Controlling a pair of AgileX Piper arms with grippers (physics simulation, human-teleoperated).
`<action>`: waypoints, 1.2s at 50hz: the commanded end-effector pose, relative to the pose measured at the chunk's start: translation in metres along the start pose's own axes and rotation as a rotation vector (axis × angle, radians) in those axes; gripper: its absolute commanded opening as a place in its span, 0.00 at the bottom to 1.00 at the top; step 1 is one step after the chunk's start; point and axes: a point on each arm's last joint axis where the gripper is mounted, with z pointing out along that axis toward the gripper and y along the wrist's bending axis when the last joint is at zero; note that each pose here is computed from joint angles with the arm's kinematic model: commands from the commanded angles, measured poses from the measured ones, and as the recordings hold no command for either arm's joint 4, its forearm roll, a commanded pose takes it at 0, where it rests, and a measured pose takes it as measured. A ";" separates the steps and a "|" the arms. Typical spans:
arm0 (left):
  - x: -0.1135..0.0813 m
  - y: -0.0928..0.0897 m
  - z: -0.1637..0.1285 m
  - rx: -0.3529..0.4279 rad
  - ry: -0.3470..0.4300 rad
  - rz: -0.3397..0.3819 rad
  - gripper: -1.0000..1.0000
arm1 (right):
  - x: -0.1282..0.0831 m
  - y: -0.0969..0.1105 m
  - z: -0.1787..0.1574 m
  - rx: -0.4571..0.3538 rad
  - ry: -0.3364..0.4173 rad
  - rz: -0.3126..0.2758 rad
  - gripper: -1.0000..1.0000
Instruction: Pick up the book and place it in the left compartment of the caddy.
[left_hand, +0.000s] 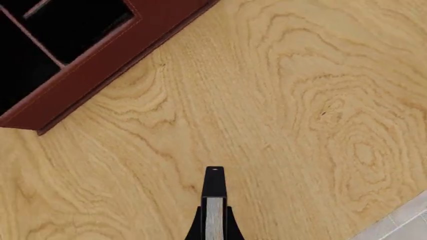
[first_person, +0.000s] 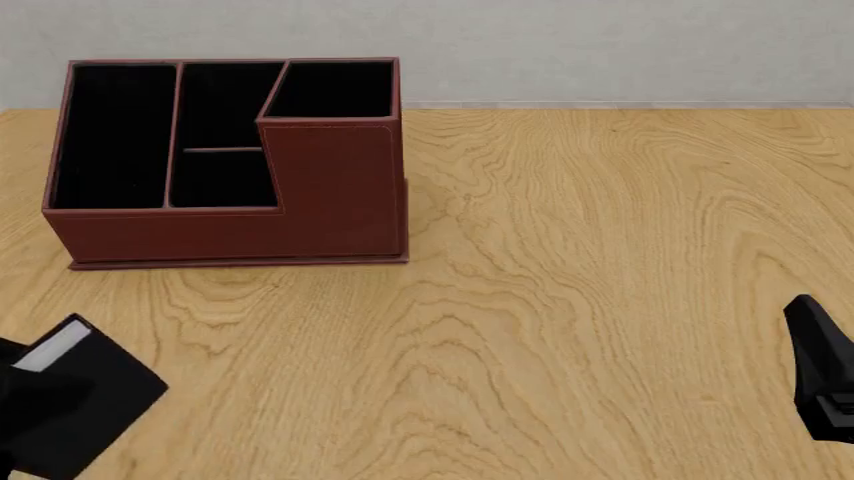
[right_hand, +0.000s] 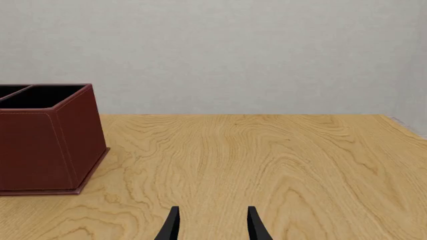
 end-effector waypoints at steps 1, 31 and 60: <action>-0.010 0.012 -0.026 -0.092 -0.029 -0.098 0.00 | 0.000 0.000 0.000 0.000 0.000 0.000 1.00; -0.066 0.059 -0.044 -0.269 -0.066 -0.326 0.00 | 0.000 0.000 0.000 0.000 0.000 0.000 1.00; -0.112 0.116 -0.044 -0.379 -0.104 -0.495 0.00 | 0.000 0.000 0.000 0.000 0.000 0.000 1.00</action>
